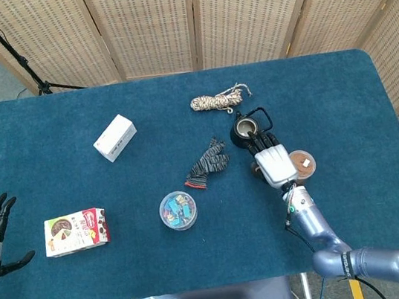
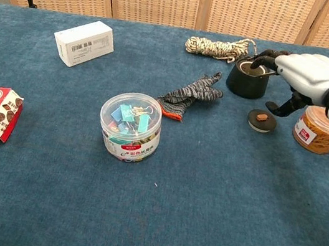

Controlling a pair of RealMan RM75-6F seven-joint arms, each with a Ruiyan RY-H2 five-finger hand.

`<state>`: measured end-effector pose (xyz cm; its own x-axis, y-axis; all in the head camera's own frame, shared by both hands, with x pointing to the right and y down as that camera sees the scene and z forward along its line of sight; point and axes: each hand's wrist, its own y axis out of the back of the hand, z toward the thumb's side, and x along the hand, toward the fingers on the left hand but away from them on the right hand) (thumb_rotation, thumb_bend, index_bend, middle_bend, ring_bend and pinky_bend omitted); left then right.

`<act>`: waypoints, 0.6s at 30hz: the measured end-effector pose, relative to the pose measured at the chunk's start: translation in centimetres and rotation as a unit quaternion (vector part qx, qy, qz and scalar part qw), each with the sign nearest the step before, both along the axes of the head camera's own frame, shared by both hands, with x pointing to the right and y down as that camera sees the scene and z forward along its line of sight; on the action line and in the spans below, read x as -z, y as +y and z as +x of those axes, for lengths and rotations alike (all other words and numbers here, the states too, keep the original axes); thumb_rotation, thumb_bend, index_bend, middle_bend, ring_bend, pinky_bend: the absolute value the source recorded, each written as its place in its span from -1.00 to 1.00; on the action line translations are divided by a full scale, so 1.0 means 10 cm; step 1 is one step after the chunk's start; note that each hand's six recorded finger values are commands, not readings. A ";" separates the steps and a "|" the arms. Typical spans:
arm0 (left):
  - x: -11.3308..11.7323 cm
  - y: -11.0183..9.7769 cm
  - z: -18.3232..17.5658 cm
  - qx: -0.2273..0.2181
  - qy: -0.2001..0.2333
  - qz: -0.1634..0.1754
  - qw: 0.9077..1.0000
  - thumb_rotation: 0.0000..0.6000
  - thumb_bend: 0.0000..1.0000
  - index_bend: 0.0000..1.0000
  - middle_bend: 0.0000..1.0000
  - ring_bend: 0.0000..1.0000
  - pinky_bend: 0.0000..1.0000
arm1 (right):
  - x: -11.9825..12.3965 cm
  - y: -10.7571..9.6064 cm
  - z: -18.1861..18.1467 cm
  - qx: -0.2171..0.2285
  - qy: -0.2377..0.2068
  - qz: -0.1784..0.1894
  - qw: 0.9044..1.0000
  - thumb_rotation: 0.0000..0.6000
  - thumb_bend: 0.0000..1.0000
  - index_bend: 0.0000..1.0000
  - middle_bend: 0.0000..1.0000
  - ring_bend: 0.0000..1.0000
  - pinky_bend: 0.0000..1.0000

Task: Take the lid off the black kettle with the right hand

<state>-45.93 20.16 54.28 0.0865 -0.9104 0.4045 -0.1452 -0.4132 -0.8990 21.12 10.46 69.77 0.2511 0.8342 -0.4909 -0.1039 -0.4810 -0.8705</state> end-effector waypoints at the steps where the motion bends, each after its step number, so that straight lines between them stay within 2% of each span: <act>1: 0.01 0.00 0.00 0.000 0.001 0.001 1.000 1.00 -1.00 -1.00 -1.00 -1.00 -0.90 | 0.06 0.00 0.01 0.000 -0.003 0.005 1.000 1.00 -0.13 -0.68 -0.95 -1.00 -0.79; 2: 0.02 0.00 -0.01 0.001 0.003 0.002 1.000 1.00 -1.00 -1.00 -1.00 -1.00 -0.90 | 0.15 0.00 0.04 0.000 -0.007 0.013 1.000 1.00 -0.18 -0.68 -0.95 -1.00 -0.79; 3: 0.03 0.00 -0.01 0.001 0.004 0.003 1.000 1.00 -1.00 -1.00 -1.00 -1.00 -0.90 | 0.22 0.01 0.08 0.000 -0.009 0.020 1.000 1.00 -0.32 -0.68 -0.96 -1.00 -0.81; 5: 0.04 0.01 -0.02 0.000 0.006 0.005 1.000 1.00 -1.00 -1.00 -1.00 -1.00 -0.90 | 0.39 0.03 0.21 0.004 -0.001 0.037 0.999 1.00 -0.76 -0.75 -0.98 -1.00 -0.92; 7: 0.06 0.02 -0.03 -0.001 0.007 0.006 1.000 1.00 -1.00 -1.00 -1.00 -1.00 -0.90 | 0.52 0.06 0.39 0.009 0.014 0.054 0.998 1.00 -0.97 -0.87 -1.00 -1.00 -0.99; 11: 0.07 0.05 -0.05 -0.006 0.003 0.003 1.000 1.00 -1.00 -1.00 -1.00 -1.00 -0.90 | 0.73 0.23 0.78 0.004 0.038 0.075 0.996 1.00 -1.00 -1.00 -1.00 -1.00 -1.00; 18: 0.08 0.10 -0.03 -0.023 -0.008 -0.002 1.000 1.00 -1.00 -1.00 -1.00 -1.00 -0.98 | 0.96 0.62 1.31 -0.028 0.019 0.084 0.996 1.00 -1.00 -1.00 -1.00 -1.00 -1.00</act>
<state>-46.27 21.13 53.51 0.1227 -0.9041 0.4094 -0.1114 -0.4224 -0.8995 34.17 16.62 60.18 0.1866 0.9177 -0.3507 -0.1160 -0.3339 -0.9354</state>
